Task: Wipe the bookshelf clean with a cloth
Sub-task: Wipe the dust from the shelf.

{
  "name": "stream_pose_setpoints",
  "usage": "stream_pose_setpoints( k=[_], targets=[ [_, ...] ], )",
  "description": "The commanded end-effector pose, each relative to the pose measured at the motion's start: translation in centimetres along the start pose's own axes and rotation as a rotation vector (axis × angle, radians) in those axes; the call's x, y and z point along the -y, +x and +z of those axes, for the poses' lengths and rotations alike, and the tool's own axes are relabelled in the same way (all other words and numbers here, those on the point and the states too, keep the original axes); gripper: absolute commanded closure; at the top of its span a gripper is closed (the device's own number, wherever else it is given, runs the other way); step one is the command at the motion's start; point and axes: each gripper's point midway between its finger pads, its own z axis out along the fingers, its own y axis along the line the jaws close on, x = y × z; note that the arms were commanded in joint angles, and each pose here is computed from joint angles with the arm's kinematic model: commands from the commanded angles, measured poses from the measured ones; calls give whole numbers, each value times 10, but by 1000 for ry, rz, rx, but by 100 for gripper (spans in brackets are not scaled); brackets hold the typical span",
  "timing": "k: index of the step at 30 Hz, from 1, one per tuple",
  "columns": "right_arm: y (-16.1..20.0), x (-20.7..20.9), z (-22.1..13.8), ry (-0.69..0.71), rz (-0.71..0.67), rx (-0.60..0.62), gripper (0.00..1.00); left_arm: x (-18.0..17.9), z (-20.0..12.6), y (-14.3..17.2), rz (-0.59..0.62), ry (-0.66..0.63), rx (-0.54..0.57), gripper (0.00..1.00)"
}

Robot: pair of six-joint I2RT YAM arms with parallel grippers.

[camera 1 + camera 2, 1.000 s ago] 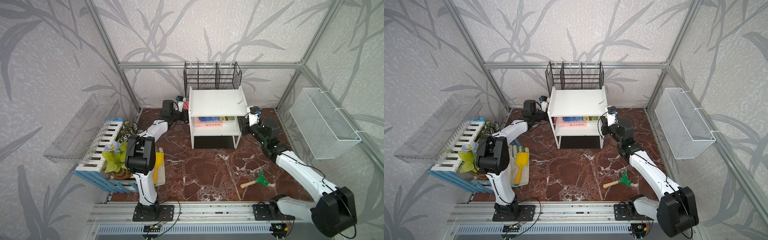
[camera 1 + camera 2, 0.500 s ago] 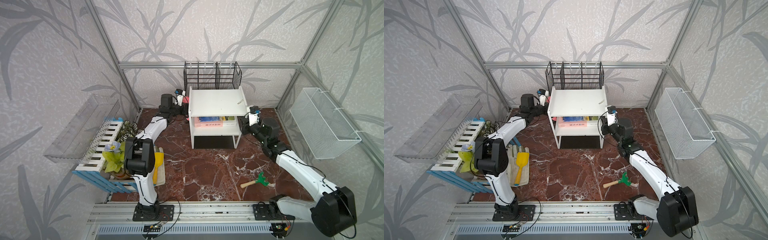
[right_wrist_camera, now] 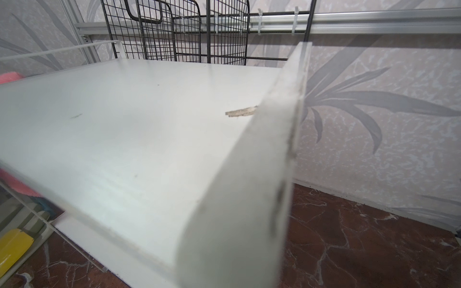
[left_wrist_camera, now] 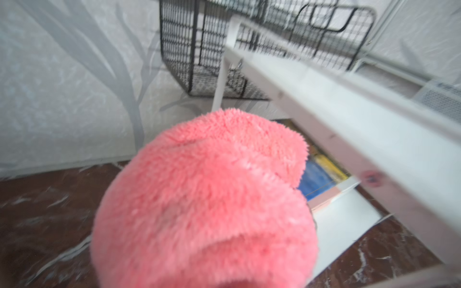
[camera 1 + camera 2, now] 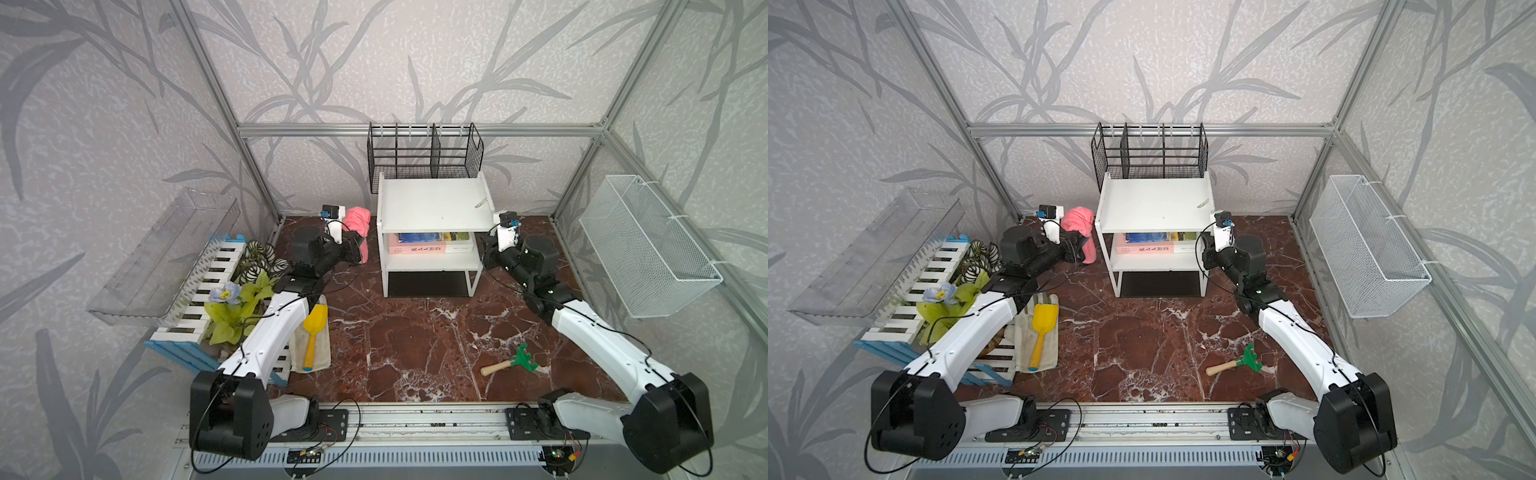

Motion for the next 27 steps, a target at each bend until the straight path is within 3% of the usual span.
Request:
stream_pose_setpoints(
  k=[1,4,6,8,14,17,19,22,24,27],
  targets=[
    [55,5,3,45,197,-187,100,33,0,15,-81,221,-28,100],
    [57,5,0,47,193,-195,100,58,1,10,-120,393,-18,100],
    [59,6,-1,52,196,-194,100,80,4,21,-152,562,-90,100],
    [61,6,-2,55,205,-192,100,90,8,44,-179,639,-172,100],
    [68,6,2,54,217,-207,100,59,18,111,-205,515,-295,100],
    [68,6,4,53,215,-214,100,39,27,115,-232,425,-325,100],
    [67,6,4,53,216,-212,100,20,25,92,-190,268,-265,100],
    [63,6,3,55,216,-200,100,13,-4,36,-109,71,-54,100],
    [62,6,2,56,216,-195,100,31,-30,15,-78,65,72,100],
    [60,7,2,56,216,-187,100,70,-56,10,-16,135,171,100]
  ],
)
